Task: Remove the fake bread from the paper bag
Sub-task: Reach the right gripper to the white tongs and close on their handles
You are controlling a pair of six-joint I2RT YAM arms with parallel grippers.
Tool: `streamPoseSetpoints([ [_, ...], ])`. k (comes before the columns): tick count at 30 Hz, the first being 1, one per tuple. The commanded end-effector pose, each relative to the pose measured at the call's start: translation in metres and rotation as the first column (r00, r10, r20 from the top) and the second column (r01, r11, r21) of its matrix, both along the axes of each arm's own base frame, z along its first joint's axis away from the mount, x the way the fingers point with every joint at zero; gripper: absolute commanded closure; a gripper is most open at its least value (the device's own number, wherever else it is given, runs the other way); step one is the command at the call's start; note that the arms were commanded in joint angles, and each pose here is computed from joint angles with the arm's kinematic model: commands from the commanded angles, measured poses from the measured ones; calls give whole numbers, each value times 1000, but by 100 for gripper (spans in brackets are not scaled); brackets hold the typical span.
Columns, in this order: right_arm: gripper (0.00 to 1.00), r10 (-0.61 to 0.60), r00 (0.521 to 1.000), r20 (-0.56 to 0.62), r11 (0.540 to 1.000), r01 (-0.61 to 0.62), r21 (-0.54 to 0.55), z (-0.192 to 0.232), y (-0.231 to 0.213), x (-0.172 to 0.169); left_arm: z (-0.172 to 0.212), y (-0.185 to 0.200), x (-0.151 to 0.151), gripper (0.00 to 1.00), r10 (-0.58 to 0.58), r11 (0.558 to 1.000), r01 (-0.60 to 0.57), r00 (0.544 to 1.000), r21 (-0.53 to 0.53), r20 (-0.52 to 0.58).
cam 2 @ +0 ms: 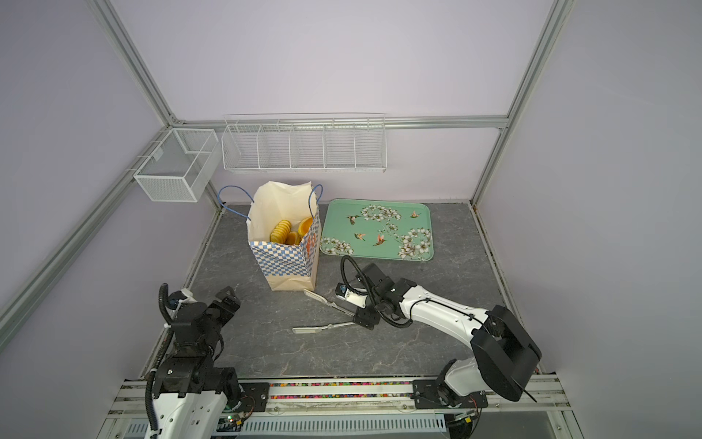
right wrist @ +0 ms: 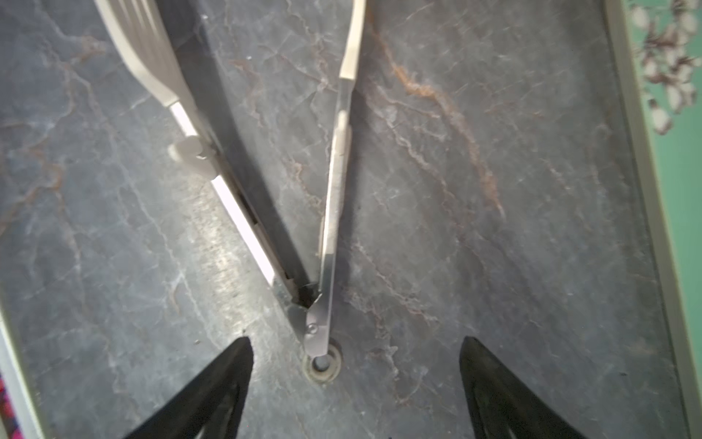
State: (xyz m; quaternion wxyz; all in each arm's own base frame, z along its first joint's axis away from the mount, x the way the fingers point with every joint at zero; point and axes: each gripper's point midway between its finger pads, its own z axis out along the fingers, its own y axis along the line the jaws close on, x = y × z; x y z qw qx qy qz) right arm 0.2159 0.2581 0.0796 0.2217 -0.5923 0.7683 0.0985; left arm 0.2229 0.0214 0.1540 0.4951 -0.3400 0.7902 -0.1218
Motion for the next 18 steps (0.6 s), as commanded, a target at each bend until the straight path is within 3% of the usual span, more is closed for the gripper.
streamPoseSetpoints([
  [1,12,99,993,-65,995,-99,8,3,12,-20,-14,-22,3,6,-92,991,87,995,-99,-44],
  [8,12,89,983,-162,995,-96,-34,-23,25,-21,-14,-35,20,5,-176,980,168,982,-105,-74],
  [18,12,84,970,-227,992,-103,-75,-50,39,-14,-10,-38,24,4,-197,977,191,978,-90,-72],
])
